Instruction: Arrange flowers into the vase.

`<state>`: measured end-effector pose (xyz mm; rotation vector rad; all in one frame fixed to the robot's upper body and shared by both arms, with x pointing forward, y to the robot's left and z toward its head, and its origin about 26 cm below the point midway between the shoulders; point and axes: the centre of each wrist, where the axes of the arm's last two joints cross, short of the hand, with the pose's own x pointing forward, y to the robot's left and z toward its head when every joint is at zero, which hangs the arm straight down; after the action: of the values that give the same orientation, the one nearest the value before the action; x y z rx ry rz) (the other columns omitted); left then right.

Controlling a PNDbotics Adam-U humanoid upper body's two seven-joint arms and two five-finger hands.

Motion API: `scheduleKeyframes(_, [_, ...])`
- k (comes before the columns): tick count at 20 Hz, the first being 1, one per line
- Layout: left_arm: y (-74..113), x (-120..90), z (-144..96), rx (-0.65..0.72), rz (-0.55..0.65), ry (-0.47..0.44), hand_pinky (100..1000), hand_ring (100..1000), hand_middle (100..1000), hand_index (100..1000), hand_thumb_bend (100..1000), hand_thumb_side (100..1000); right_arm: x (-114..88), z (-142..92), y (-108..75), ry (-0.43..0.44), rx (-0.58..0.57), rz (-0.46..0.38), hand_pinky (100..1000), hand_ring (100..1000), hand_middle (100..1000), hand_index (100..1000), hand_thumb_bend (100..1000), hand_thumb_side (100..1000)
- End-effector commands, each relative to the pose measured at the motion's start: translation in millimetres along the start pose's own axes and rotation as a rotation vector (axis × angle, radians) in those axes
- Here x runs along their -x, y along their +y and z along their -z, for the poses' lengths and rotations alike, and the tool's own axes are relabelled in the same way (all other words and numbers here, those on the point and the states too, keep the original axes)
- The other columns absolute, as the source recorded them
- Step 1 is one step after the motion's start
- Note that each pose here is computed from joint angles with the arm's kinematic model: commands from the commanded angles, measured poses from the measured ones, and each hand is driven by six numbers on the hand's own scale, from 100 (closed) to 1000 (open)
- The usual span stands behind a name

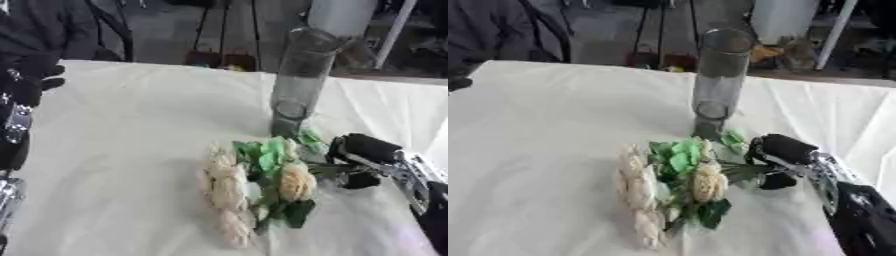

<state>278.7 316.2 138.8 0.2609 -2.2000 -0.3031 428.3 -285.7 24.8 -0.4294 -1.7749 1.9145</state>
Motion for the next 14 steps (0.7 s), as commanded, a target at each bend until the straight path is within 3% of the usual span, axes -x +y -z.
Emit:
scheduleKeyframes(1, [4.2, -6.2, 5.9, 0.003, 0.019, -0.029, 806, 797, 762, 748, 473, 759, 8.0, -8.9, -10.5, 0.021, 0.021, -0.035, 100, 186, 100, 346, 100, 607])
scheduleKeyframes(14, [4.2, -5.9, 5.7, 0.002, 0.019, -0.028, 805, 797, 762, 748, 474, 760, 8.9, -13.0, -4.5, 0.037, 0.085, -0.035, 100, 131, 100, 256, 100, 628])
